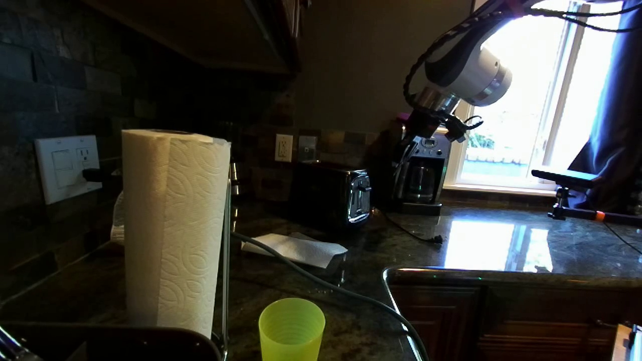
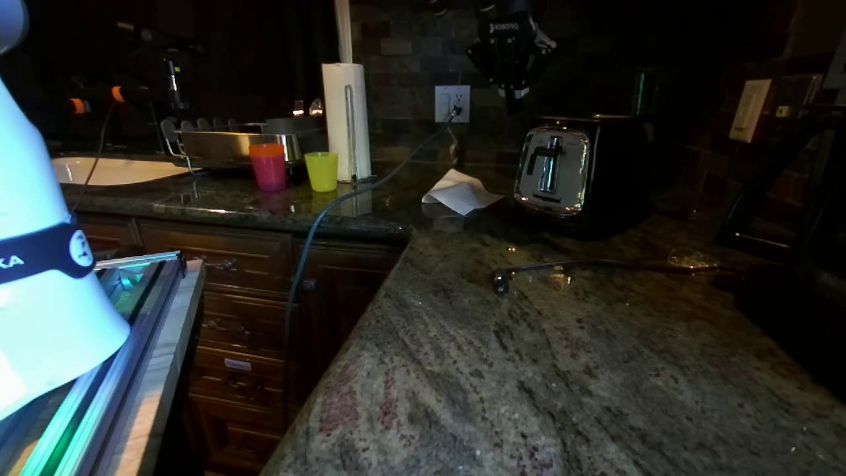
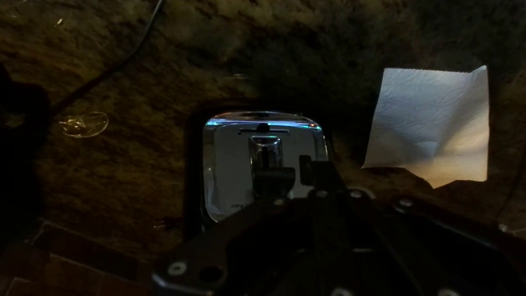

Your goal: Push down the lever on the toaster.

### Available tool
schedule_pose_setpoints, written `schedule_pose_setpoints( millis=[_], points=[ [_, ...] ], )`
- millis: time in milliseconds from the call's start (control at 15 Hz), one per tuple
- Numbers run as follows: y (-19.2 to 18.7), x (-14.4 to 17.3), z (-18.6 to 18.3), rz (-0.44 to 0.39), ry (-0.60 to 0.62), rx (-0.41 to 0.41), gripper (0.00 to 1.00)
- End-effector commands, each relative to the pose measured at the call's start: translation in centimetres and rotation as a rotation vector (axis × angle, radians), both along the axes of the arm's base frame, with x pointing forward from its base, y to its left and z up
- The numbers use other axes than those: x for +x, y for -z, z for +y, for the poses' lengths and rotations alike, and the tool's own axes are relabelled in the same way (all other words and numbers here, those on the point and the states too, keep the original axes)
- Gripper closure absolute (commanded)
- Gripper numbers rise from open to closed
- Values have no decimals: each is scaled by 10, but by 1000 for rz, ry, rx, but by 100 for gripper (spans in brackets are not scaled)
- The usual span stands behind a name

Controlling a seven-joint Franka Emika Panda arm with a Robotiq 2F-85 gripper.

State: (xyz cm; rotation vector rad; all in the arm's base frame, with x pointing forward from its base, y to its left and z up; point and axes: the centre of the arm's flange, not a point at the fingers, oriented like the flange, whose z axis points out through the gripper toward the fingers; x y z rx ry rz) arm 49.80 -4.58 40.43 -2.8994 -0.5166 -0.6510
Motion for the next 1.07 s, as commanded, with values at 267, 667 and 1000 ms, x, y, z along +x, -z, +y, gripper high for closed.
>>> schedule_pose_setpoints(
  millis=[267,667,1000],
  points=[
    [38,23,0,-123,37,17,100],
    [48,37,5,-165,36,35,100],
    [60,45,-1,-176,12,-3,100]
  ],
)
